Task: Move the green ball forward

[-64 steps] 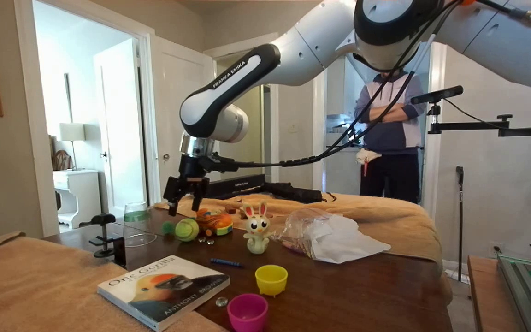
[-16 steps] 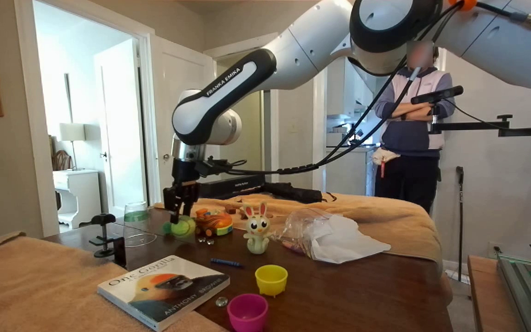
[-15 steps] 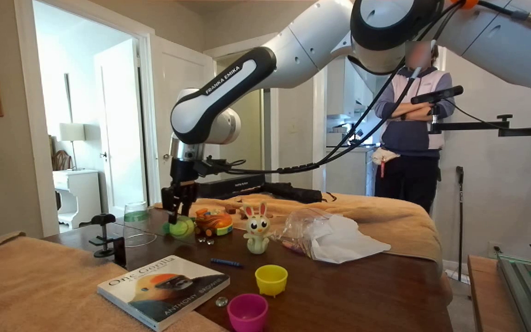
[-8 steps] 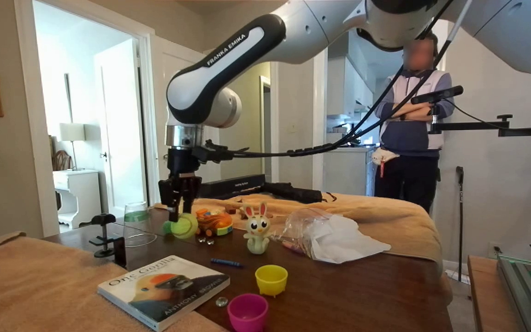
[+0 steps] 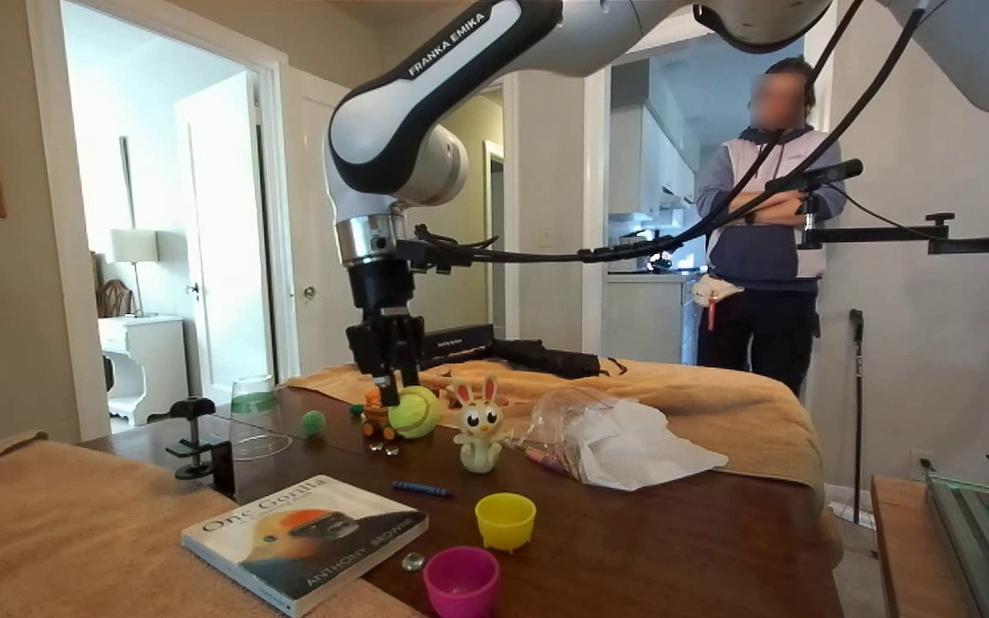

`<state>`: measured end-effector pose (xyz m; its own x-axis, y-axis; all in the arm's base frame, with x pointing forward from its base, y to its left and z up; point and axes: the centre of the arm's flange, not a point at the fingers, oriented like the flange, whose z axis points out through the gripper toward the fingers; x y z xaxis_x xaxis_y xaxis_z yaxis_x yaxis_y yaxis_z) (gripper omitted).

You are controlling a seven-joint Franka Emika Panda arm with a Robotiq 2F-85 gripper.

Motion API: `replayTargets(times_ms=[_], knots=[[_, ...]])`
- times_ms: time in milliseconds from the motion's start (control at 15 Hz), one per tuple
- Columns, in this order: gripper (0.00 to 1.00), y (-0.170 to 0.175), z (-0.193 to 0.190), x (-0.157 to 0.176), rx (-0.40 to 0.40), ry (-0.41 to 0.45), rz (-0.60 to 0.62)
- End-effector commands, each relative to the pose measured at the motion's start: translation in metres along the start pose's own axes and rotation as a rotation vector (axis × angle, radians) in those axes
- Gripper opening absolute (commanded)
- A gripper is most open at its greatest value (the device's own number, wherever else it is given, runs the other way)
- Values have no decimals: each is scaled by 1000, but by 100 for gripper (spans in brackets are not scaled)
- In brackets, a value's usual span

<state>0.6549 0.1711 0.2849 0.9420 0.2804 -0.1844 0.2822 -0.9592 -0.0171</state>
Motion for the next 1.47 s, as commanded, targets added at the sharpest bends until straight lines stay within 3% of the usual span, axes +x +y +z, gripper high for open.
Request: replayTargets(times_ms=[0,600,1400], knots=[[27,0,2,-22,-26,-88,3],[27,5,22,-19,-41,-176,16],[27,3,24,-18,-36,-159,13]])
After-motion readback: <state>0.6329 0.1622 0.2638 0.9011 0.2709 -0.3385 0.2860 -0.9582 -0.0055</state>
